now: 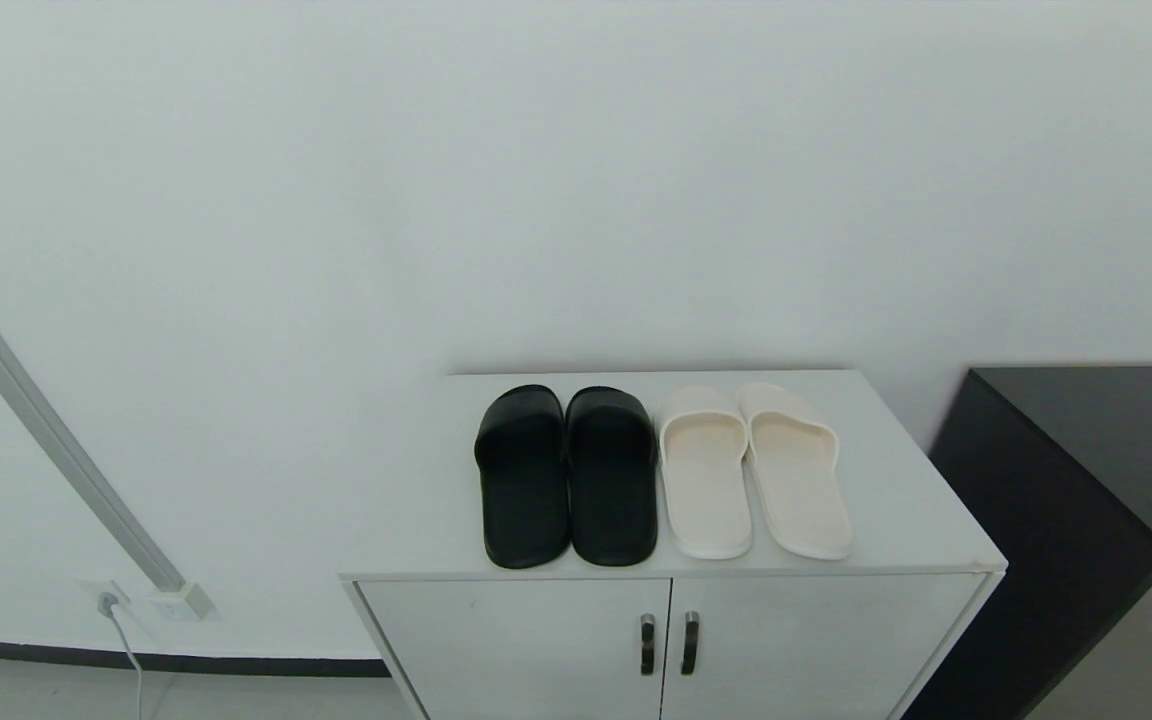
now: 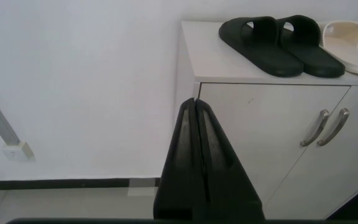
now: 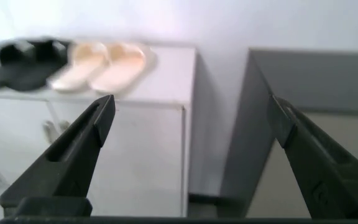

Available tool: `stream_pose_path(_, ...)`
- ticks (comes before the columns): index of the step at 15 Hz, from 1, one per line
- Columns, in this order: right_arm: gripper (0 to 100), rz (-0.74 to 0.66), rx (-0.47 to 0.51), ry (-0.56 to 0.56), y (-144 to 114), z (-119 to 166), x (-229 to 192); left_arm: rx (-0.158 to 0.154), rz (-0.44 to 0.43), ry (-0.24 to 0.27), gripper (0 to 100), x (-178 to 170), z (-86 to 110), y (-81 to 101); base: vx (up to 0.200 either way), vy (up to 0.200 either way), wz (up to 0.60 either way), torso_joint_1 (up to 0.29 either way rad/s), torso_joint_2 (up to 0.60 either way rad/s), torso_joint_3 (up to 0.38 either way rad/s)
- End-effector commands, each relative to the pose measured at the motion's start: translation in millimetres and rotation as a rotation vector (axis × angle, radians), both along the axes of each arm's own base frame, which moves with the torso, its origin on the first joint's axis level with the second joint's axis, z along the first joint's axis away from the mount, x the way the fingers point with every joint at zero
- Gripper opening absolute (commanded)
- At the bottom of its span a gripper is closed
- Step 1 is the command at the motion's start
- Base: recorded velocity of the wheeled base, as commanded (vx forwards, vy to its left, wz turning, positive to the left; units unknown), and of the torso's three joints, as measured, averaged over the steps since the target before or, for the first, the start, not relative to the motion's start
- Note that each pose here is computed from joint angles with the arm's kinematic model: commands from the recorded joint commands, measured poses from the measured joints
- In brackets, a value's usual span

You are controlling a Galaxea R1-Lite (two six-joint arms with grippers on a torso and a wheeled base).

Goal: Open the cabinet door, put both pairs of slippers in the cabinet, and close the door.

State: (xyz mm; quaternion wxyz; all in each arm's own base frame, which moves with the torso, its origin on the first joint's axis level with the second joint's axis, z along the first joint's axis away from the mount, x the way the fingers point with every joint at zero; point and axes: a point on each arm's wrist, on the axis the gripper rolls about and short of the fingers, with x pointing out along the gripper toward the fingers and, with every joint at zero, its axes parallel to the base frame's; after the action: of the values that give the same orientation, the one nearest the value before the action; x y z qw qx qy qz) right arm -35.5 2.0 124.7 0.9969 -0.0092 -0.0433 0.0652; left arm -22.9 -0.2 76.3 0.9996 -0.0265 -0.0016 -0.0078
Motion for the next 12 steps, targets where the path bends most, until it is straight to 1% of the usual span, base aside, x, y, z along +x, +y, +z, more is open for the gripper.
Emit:
stream_pose_path(1,100,0.071,0.02,0.087,0.8,32.1,6.8,-0.001,0.0,0.001,0,0.1,0.0,0.0,0.0,0.0,0.0,0.0,0.0,0.0)
stream_pose_path(2,100,0.169,0.034,0.279,4.1,31.7,42.0,-0.001,0.0,0.001,0,0.1,0.0,0.0,0.0,0.0,0.0,0.0,0.0,0.0)
stream_pose_path(3,100,0.209,0.037,0.298,5.6,39.1,58.8,-0.001,0.002,0.001,0,0.1,0.0,0.0,0.0,0.0,0.0,0.0,0.0,0.0)
stream_pose_path(5,100,0.241,0.038,0.328,8.9,50.8,88.1,-0.001,0.0,0.001,0,0.1,0.0,0.0,0.0,0.0,0.0,0.0,0.0,0.0)
stream_pose_path(6,100,0.29,0.054,0.358,15.6,63.9,112.6,-0.001,0.002,0.001,0,0.1,0.0,0.0,0.0,0.0,0.0,0.0,0.0,0.0)
stream_pose_path(7,100,0.309,0.071,0.372,20.9,72.3,122.7,-0.001,0.002,0.001,0,0.1,0.0,0.0,0.0,0.0,0.0,0.0,0.0,0.0)
stream_pose_path(8,100,0.33,0.098,0.394,33.8,83.9,136.3,-0.001,-0.001,0.001,0,0.1,0.0,0.0,0.0,0.0,0.0,0.0,0.0,0.0)
stream_pose_path(9,100,0.347,0.098,0.414,50.4,90.0,144.9,-0.001,-0.001,0.001,0,0.1,0.0,0.0,0.0,0.0,0.0,0.0,0.0,0.0)
stream_pose_path(10,100,0.348,0.089,0.427,61.4,91.9,149.5,-0.001,-0.001,0.001,0,0.1,0.0,0.0,0.0,0.0,0.0,0.0,0.0,0.0)
stream_pose_path(11,100,0.346,0.082,0.433,87.3,97.8,159.6,-0.001,-0.001,0.001,0,0.1,0.0,0.0,0.0,0.0,0.0,0.0,0.0,0.0)
stream_pose_path(12,100,0.338,0.08,0.431,96.6,99.4,164.1,-0.001,0.0,0.001,0,0.1,0.0,-0.1,0.0,0.0,0.0,0.0,0.0,0.0)
